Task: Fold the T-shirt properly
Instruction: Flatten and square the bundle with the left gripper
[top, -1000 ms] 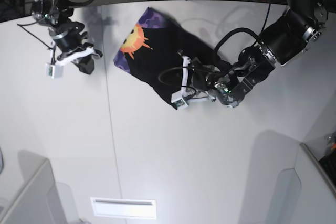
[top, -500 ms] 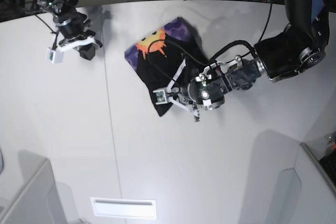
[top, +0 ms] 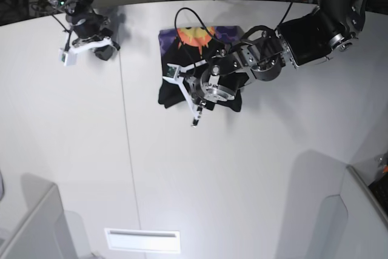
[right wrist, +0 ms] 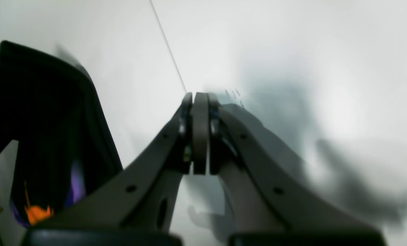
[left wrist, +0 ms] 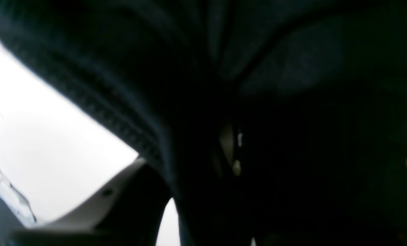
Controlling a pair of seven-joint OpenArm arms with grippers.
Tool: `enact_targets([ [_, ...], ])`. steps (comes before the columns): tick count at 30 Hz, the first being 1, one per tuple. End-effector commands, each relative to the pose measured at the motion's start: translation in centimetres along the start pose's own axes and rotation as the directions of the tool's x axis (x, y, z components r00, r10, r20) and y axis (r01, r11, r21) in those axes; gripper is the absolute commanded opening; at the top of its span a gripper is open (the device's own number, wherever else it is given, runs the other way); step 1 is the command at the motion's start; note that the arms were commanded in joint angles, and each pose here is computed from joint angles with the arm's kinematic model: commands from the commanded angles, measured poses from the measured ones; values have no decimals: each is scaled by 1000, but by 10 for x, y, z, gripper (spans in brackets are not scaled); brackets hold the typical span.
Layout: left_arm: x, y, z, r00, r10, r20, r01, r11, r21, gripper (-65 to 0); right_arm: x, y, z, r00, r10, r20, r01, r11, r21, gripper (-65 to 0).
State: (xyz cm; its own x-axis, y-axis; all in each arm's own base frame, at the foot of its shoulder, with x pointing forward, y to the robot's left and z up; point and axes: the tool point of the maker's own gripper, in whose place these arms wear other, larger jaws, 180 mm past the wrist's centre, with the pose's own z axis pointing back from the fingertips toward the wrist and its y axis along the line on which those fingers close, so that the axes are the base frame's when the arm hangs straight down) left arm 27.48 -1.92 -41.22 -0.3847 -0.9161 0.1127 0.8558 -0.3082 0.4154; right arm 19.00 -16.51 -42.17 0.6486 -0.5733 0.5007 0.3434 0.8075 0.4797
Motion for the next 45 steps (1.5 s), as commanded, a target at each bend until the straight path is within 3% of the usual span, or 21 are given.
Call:
enact_targets([
  [1, 7, 7, 4, 1000, -12, 23, 12, 1000, 15, -650, 8, 3, 2, 1000, 6, 30, -7, 1000, 12, -650],
  [12, 11, 5, 3, 1000, 3, 31, -3, 1000, 7, -650, 17, -18, 9, 997, -35, 64, 38, 998, -42, -650],
  [16, -1, 1, 2, 999, 5, -48, -6, 1000, -2, -650, 16, -18, 9, 997, -35, 62, 38, 998, -41, -650],
  [25, 0, -10, 0, 999, 6, -54, -7, 1000, -19, -650, 14, -17, 8, 997, -41, 60, 43, 998, -39, -650],
  [41, -4, 13, 6, 998, -3, -66, 5, 1000, 29, -650, 11, -17, 9, 998, -40, 53, 42, 998, -37, -650],
  [45, -4, 16, 7, 998, -5, -67, 7, 999, 35, -438, 11, -17, 9, 998, -40, 53, 42, 998, -37, -650],
])
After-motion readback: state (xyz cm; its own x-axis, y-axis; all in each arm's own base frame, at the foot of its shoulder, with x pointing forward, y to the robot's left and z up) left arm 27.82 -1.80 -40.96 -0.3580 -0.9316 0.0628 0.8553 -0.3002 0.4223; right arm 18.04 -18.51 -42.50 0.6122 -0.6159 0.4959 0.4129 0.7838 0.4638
